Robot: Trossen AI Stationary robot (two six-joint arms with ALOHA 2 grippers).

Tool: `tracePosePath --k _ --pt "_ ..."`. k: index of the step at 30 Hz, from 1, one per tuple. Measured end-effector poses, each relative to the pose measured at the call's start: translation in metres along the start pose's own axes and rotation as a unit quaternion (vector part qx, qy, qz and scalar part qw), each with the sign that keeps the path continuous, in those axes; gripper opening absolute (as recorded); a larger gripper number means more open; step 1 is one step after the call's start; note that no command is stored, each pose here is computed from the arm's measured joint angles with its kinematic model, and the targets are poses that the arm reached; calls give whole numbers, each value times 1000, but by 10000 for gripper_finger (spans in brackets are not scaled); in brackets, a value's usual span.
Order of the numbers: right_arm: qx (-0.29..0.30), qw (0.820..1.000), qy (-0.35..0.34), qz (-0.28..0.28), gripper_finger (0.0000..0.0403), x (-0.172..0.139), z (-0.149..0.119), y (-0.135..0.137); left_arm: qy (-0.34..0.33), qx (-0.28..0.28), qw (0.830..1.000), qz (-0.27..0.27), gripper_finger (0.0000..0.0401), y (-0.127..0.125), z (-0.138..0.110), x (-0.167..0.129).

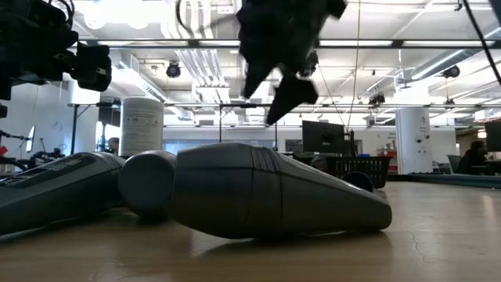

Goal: Pick & Place Travel size toiletries
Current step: Put the right deodorant into the middle left bin

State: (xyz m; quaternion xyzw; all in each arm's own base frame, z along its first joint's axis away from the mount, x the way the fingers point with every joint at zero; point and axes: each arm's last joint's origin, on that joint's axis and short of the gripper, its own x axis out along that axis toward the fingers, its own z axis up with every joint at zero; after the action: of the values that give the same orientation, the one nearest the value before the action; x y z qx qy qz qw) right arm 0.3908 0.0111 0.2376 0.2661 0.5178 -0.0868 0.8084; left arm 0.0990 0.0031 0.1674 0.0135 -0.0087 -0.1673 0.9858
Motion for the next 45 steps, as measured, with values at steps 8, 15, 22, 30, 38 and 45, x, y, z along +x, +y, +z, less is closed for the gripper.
tracePosePath --k 8,15,22,30,38,45 --pt "-75 996 36 12 334 -2 -30 34 0 0 1000 0 213 0 0 0" --pt "-194 979 59 32 315 4 -69 75 1 0 1000 0 213 0 0 0" --pt "-308 951 14 -18 301 2 -90 97 1 0 1000 0 213 0 0 0" --pt "-327 945 14 -17 280 0 -90 99 1 0 1000 0 213 0 0 0" --pt "-412 911 -2 -14 259 -23 -80 90 1 -1 1000 0 213 0 0 0" --pt "-431 902 -17 -21 239 -32 -73 85 1 -1 1000 0 213 0 0 0"
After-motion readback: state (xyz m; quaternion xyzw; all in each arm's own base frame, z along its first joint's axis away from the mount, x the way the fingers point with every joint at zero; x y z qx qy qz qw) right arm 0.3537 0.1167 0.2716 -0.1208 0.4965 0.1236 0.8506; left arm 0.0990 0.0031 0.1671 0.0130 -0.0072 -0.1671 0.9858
